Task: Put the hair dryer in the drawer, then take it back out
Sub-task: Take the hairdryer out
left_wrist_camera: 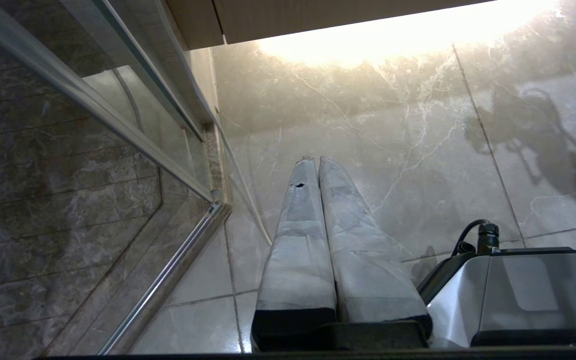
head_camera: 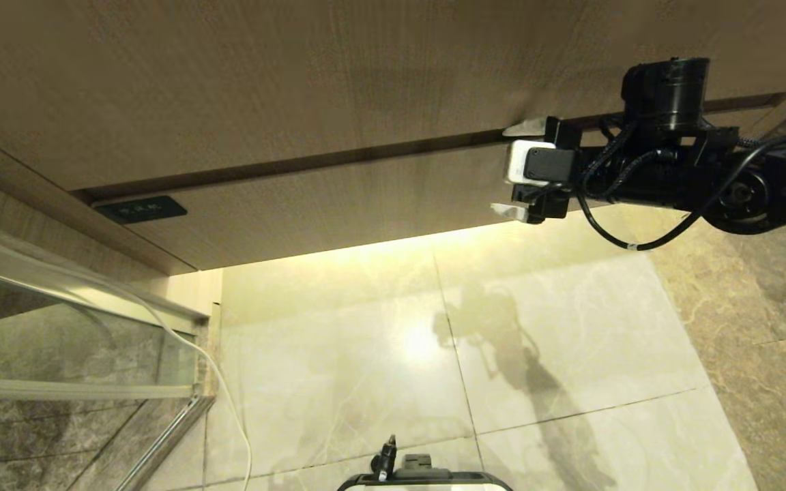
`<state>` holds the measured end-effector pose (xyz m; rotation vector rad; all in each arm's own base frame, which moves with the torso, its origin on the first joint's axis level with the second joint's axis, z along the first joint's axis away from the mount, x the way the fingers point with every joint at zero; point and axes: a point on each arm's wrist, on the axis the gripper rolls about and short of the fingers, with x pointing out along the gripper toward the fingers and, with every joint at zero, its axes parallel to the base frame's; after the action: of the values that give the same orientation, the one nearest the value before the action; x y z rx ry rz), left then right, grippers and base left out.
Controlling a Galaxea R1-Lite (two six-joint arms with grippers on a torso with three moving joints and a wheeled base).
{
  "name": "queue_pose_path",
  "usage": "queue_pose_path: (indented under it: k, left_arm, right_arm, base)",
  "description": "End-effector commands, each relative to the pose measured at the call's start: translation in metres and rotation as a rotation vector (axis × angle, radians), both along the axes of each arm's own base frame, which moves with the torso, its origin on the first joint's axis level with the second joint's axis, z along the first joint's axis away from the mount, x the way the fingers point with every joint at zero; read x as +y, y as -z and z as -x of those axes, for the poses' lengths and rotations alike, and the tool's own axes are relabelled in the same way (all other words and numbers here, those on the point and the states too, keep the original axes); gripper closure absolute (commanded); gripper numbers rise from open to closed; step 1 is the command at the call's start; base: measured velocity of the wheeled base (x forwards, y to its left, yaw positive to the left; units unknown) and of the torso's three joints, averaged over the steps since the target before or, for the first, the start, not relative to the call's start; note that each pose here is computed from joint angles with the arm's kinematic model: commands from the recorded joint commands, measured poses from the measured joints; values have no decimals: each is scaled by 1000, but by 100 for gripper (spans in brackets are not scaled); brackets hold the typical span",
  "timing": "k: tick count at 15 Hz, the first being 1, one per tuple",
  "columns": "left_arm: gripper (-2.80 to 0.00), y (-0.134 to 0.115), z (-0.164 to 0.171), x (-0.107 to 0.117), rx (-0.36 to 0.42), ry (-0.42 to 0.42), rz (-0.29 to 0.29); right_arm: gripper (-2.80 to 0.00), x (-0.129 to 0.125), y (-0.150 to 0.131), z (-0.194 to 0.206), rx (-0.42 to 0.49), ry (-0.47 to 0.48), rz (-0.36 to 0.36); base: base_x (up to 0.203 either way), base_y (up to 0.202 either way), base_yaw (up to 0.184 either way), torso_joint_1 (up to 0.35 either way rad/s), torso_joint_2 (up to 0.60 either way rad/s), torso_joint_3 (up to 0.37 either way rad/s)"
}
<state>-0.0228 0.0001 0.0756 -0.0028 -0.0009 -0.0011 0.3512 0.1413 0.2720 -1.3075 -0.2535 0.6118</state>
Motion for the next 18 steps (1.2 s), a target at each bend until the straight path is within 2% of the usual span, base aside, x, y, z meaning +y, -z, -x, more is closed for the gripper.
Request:
queue_pose_path:
  k: [1, 12, 14, 16, 18]
  left_arm:
    - [0, 0, 0, 0, -1, 0, 0]
    - [0, 0, 0, 0, 1, 0, 0]
    - [0, 0, 0, 0, -1, 0, 0]
    - [0, 0, 0, 0, 0, 0, 0]
    - [0, 0, 0, 0, 0, 0, 0]
  right_arm:
    - [-280, 4, 9, -11, 11, -3, 12]
    - [-280, 8, 17, -32, 0, 8, 10]
    - [-280, 5, 22, -33, 41, 18, 20]
    - [-280, -1, 31, -32, 140, 28, 50]
    - [-280, -4, 36, -31, 212, 44, 48]
  base:
    - [0, 0, 0, 0, 0, 0]
    - [0, 0, 0, 0, 0, 0]
    - [0, 0, 0, 0, 0, 0]
    - [0, 0, 0, 0, 0, 0]
    - [0, 0, 0, 0, 0, 0]
